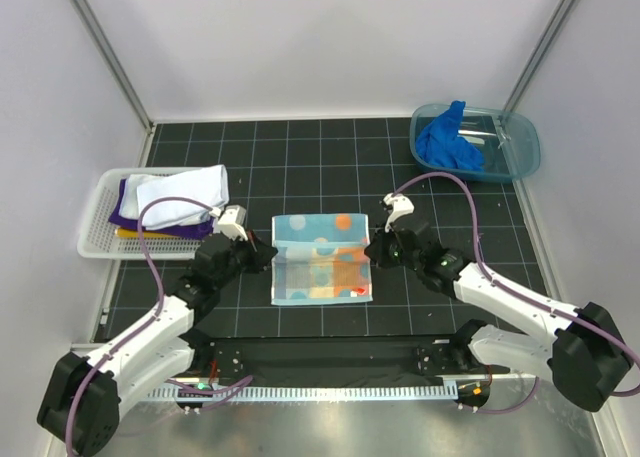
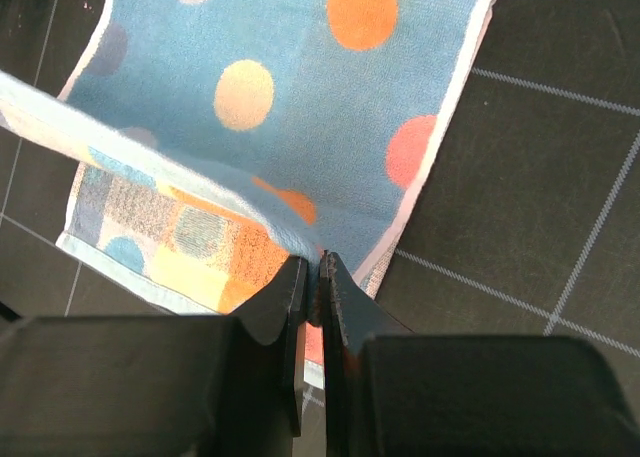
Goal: Fold and stack the towels
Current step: Fold the towel
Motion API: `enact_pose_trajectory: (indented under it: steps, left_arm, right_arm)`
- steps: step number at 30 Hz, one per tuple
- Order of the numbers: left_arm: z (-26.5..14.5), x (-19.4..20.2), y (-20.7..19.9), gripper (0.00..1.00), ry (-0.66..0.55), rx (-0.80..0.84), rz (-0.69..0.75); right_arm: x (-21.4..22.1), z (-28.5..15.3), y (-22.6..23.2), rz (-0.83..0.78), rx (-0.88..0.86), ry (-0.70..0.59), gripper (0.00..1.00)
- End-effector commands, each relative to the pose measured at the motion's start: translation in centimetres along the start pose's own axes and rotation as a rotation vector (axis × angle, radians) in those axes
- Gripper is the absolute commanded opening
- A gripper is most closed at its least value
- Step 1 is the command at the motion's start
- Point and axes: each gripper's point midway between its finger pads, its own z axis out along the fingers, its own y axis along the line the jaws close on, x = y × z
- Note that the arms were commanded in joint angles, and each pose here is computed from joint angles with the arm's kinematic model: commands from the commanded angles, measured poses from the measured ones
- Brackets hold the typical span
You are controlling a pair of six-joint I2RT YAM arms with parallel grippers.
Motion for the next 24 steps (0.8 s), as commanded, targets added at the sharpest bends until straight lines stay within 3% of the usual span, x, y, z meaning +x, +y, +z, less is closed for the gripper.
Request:
enact_pose_trajectory:
  steps: [1,8,13,15,19,24]
  left_arm:
    - [-0.2,0.4,0.0,0.01,-0.006,0.012,-0.009]
    - [-0.6,2.0,0.3,0.12,0.016,0.034,-0.029]
    - [-1.1,3.0,-0.3,0.25,0.045,0.079,-0.054]
    - [-1.3,2.9,-0.6,0.25,0.043,0.086,-0.074]
    - [-2.0,1.3,-0.8,0.27,0.0,0.051,-0.102]
    - [-1.8,-2.4,-1.7,0.29,-0.068,0.012,-0.125]
  right_arm:
    - [-0.6,-0.2,0.6,0.022,-0.024,-0.045,0.05]
    - [1.6,0.2,0.9,0.017,-0.046,0.011,0.14]
    - [2.9,0.0,1.0,0.033,-0.057,0.031,0.34]
    - [3.0,-0.4,1.2,0.04,-0.067,0.03,0.41]
    - [2.4,-1.7,2.3,0.045,-0.126,0.012,0.51]
    - [0.9,-2.4,1.2,0.073,-0.042,-0.042,0.52]
